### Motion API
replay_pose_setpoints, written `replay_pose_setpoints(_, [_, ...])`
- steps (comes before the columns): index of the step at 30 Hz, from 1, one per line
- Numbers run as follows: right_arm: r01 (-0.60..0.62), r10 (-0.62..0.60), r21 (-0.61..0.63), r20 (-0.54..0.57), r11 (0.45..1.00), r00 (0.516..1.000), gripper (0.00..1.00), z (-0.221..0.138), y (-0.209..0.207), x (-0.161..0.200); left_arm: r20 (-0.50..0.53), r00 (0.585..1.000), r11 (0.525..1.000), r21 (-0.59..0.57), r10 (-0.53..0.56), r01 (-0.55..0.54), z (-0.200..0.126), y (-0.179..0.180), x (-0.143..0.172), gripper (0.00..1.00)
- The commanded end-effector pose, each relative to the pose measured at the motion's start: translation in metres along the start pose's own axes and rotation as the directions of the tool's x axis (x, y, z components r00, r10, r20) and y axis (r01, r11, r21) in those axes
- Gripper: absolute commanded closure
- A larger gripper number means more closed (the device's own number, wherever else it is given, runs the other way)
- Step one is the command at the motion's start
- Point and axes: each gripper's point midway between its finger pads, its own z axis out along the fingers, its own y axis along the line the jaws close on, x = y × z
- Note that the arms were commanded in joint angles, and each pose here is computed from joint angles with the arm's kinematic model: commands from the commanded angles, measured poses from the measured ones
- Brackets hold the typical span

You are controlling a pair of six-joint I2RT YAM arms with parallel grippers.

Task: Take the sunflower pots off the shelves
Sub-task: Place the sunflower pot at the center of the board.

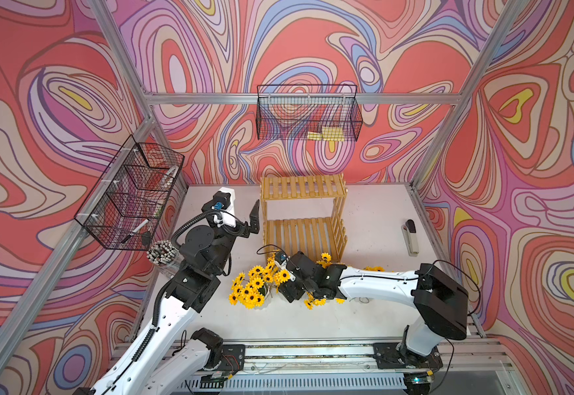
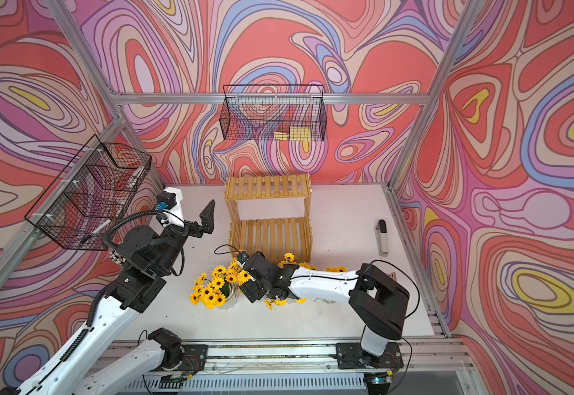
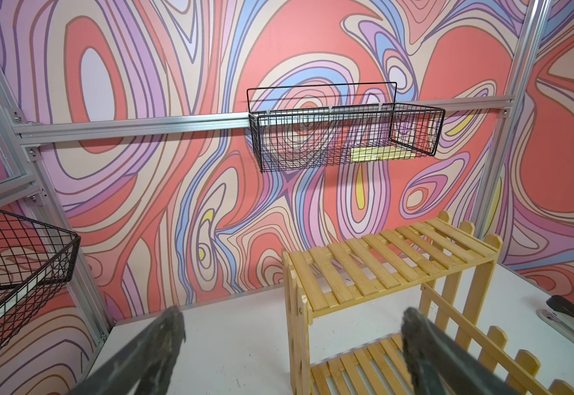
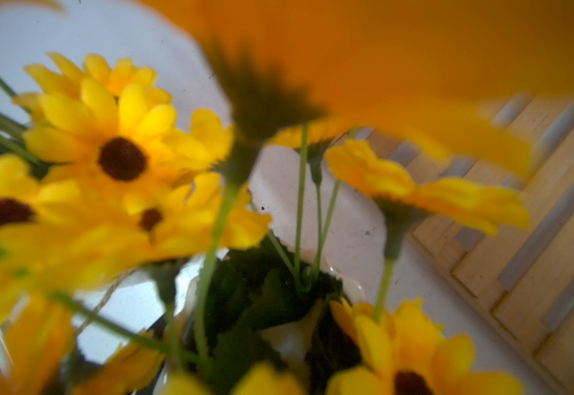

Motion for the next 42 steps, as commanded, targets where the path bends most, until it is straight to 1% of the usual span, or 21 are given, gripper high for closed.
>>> replay_pose_setpoints(1, [-0.011,0.011,-0.004,0.053,1.0,0.999,0.39,-0.007,0.004,-0.012,0.008,1.0,1.0,-0.002,0.004,-0.004,-0.001,0.002,-0.002,0.0])
replay_pose_setpoints(6, [-0.009,0.01,-0.003,0.051,1.0,0.999,0.31,-0.007,0.004,-0.011,0.006,1.0,1.0,-0.001,0.007,-0.007,-0.001,0.002,-0.002,0.0])
replay_pose_setpoints(11, [-0.009,0.009,-0.004,0.054,1.0,0.999,0.17,-0.01,0.004,-0.013,0.004,1.0,1.0,-0.003,0.007,-0.007,-0.001,0.002,-0.001,0.0])
replay_pose_setpoints(17, [0.0,-0.001,0.01,0.057,1.0,0.998,0.08,-0.013,0.002,-0.015,0.003,1.0,1.0,-0.004,0.009,-0.009,-0.001,0.002,-0.001,0.0])
replay_pose_setpoints(19, [0.004,-0.005,0.009,0.058,1.0,0.998,0.02,-0.014,0.002,-0.015,0.003,1.0,1.0,-0.004,0.01,-0.01,-0.001,0.002,-0.001,0.0])
replay_pose_setpoints(26, [0.014,-0.014,0.011,0.07,1.0,0.997,0.02,-0.019,0.003,-0.019,0.003,1.0,1.0,-0.003,0.012,-0.012,-0.001,0.002,-0.001,0.0])
replay_pose_setpoints(31, [0.023,-0.025,0.021,0.102,1.0,0.994,0.02,-0.033,0.001,-0.029,0.005,1.0,1.0,-0.004,0.013,-0.013,-0.002,0.002,-0.002,0.0])
replay_pose_setpoints(36, [0.03,-0.036,0.038,0.176,0.999,0.984,0.02,-0.064,-0.004,-0.048,0.006,1.0,1.0,-0.018,0.02,-0.02,-0.003,0.005,-0.003,0.0])
replay_pose_setpoints(38, [0.036,-0.04,0.026,0.203,0.999,0.978,0.02,-0.077,-0.002,-0.056,0.004,1.0,0.999,-0.025,0.021,-0.021,-0.003,0.006,-0.002,0.0])
replay_pose_setpoints(42, [0.01,-0.023,0.052,0.263,0.999,0.965,0.02,-0.105,-0.013,-0.073,-0.012,1.0,0.998,-0.054,0.018,-0.019,-0.001,0.011,0.0,0.0])
